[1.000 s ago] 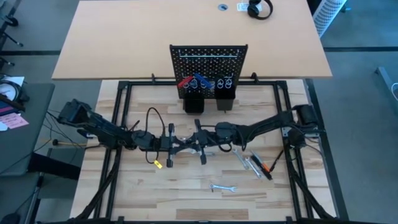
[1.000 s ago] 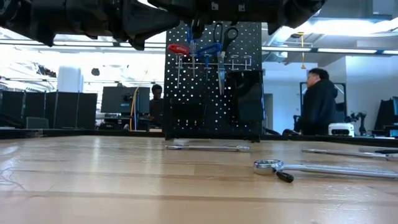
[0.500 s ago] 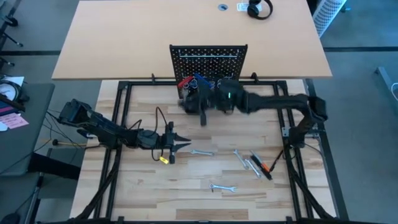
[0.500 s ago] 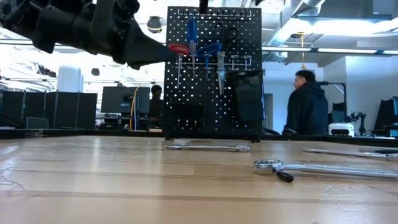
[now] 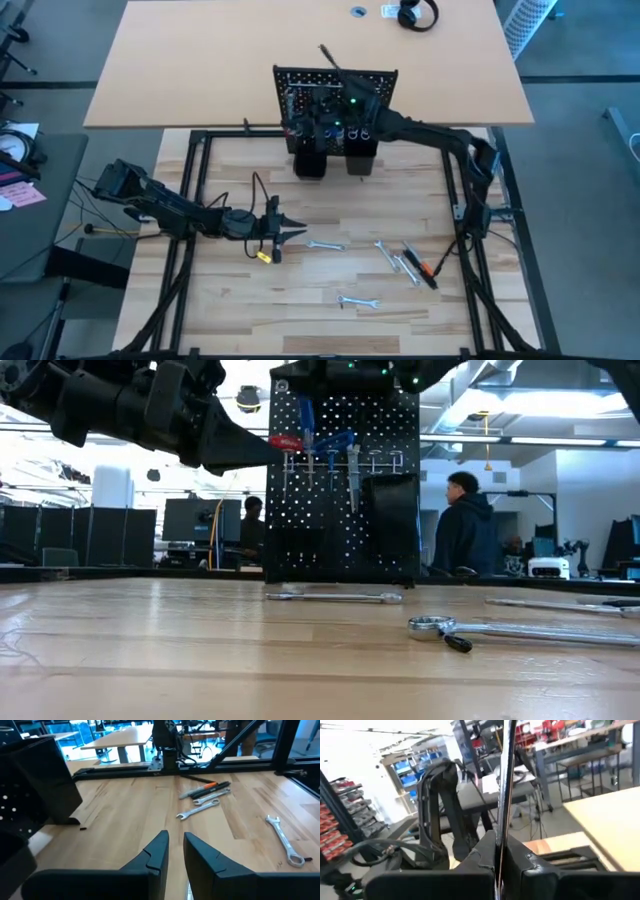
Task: Hang tools onto peg board
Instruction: Hang the wrench on the pegboard
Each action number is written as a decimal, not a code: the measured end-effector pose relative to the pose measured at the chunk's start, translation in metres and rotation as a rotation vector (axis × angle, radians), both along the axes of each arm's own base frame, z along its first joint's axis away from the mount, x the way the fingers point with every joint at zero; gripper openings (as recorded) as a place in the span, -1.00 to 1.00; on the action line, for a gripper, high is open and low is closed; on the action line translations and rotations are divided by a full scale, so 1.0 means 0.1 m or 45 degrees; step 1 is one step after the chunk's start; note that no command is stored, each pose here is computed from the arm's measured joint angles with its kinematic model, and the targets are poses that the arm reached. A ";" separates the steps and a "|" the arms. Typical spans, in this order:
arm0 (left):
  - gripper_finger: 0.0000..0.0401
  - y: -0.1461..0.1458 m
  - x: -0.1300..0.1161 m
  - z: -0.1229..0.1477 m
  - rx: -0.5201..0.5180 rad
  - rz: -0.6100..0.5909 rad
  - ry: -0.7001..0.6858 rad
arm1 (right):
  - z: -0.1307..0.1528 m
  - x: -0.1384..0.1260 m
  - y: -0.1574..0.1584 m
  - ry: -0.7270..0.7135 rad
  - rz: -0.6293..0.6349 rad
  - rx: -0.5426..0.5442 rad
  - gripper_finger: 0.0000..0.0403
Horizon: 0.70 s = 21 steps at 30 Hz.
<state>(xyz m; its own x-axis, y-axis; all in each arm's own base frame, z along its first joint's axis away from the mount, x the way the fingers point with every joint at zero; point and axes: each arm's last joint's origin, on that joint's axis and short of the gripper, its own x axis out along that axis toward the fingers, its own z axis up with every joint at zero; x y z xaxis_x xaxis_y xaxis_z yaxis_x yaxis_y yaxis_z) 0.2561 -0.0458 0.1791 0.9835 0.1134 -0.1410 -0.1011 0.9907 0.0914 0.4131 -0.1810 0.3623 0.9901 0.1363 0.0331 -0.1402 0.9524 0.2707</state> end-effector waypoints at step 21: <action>-0.74 0.00 0.00 -0.01 0.003 0.000 0.013 | 0.36 -0.09 -0.01 -0.084 0.027 0.162 -0.92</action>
<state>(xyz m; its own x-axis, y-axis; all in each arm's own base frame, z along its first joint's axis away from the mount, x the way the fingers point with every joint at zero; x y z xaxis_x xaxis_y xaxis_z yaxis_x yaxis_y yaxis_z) 0.2559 -0.0457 0.1781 0.9819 0.1141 -0.1511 -0.1005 0.9904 0.0949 0.4042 -0.1825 0.3986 0.9822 0.1476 0.1161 -0.1812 0.9076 0.3787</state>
